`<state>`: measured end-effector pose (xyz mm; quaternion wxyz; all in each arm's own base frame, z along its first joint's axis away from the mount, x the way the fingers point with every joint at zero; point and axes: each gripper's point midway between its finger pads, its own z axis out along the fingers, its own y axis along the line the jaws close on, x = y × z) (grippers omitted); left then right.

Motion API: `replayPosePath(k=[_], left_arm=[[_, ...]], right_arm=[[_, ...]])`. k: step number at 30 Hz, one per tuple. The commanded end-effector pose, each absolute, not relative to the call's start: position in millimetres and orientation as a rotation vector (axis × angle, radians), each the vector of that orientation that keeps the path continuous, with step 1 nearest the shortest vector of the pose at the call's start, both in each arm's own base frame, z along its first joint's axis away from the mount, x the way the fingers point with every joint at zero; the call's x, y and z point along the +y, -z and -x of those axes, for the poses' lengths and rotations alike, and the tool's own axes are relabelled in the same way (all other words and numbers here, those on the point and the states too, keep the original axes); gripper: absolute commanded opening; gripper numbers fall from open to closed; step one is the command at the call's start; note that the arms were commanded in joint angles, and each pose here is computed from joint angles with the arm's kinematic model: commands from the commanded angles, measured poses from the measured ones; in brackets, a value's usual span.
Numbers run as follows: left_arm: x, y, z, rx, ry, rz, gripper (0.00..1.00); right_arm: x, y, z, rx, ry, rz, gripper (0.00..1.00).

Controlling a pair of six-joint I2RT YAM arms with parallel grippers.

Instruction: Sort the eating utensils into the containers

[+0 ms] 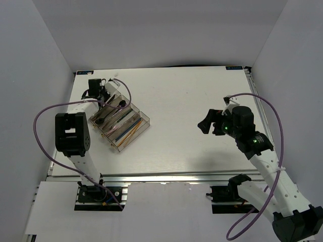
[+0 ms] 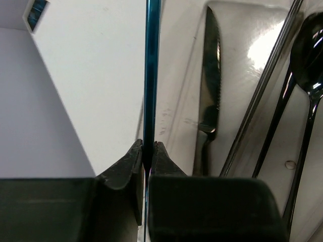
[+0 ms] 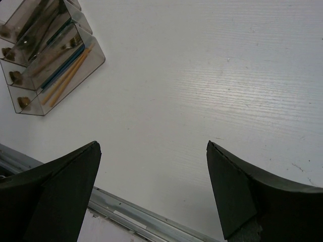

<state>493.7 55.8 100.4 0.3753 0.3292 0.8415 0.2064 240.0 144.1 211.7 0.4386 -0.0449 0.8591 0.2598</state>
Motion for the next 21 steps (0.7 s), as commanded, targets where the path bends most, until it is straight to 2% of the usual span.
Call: replayPosePath(k=[1,4,7,10,13,17,21], left_arm=[[54,-113,-508,2.098,-0.499,-0.806,0.0],[58,-114,-511,2.094,-0.507,-0.785,0.1],[61,-118,-513,2.086,-0.508,-0.74,0.31],[61,-124,-513,2.071,-0.5,-0.72,0.45],[60,-132,-512,2.053,-0.495,-0.697,0.54],[60,-141,-510,2.034,-0.495,-0.671,0.58],[59,-172,-508,1.984,-0.478,-0.55,0.6]], right_arm=[[144,-227,-250,2.089,-0.616,0.133,0.89],[145,-229,-250,2.089,-0.619,0.138,0.89],[144,-232,-250,2.084,-0.615,0.137,0.89],[144,-234,-250,2.08,-0.611,0.136,0.89],[145,-235,-250,2.08,-0.613,0.14,0.89],[144,-238,-251,2.071,-0.609,0.137,0.89],[145,-237,-251,2.072,-0.611,0.139,0.89]])
